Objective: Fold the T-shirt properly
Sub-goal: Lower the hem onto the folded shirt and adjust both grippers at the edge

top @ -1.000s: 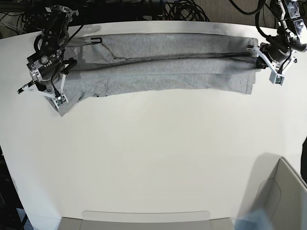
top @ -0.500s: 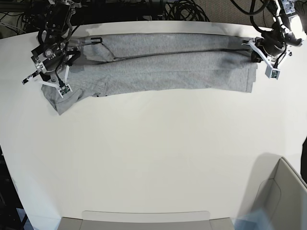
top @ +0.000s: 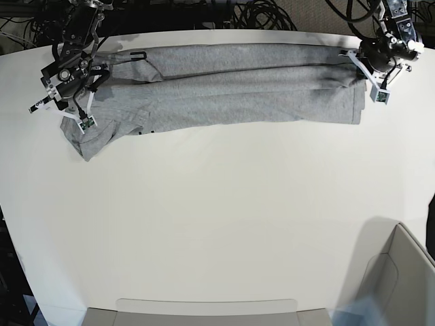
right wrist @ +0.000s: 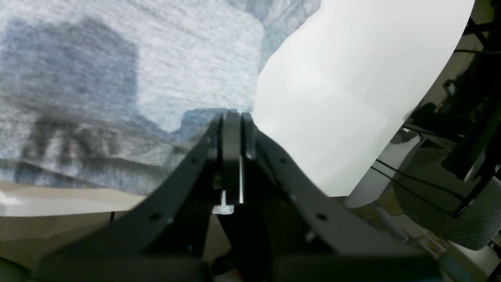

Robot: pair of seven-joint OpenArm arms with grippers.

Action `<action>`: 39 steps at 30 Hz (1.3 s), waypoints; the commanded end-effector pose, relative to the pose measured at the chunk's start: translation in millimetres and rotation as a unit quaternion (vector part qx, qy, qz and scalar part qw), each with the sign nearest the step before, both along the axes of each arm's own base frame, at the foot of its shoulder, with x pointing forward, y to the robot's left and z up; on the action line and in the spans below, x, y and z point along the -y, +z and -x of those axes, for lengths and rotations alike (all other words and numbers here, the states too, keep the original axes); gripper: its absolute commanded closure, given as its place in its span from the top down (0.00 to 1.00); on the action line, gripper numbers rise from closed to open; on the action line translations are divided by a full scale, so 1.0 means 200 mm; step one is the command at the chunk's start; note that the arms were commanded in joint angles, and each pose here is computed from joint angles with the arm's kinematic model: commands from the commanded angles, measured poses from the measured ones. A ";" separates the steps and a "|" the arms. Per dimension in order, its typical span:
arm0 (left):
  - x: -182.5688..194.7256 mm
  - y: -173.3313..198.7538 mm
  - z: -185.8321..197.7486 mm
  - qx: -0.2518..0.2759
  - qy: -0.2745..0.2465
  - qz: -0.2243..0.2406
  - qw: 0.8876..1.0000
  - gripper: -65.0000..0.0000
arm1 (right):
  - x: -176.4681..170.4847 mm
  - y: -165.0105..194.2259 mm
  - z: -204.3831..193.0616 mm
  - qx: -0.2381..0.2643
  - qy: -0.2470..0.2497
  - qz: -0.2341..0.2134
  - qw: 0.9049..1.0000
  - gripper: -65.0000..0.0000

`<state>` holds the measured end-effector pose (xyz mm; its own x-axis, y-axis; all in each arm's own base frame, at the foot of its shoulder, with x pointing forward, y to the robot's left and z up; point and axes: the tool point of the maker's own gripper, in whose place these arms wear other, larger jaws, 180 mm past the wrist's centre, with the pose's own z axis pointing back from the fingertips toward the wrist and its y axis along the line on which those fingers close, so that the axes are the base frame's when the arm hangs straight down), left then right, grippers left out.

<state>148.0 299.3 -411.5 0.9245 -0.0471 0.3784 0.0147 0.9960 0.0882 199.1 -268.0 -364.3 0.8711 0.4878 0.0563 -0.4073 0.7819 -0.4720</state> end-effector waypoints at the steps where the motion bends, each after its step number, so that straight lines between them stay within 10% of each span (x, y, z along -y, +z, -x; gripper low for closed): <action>1: -0.03 0.03 -0.02 0.010 -0.004 -0.011 1.000 0.00 | 0.03 0.03 -0.01 0.003 0.002 0.015 1.000 0.00; 9: 0.00 0.17 -0.07 0.047 -0.025 -0.031 0.998 0.39 | 0.03 0.04 0.00 0.004 0.001 0.017 1.000 0.10; 21: 0.07 0.25 -0.19 0.075 -0.103 -0.039 0.991 0.50 | 0.02 0.04 -0.01 0.005 0.004 0.017 1.000 0.17; 39: -0.04 -0.16 -0.08 -0.025 -0.025 0.037 0.999 0.50 | 0.03 0.05 -0.02 0.007 0.005 0.019 1.000 0.17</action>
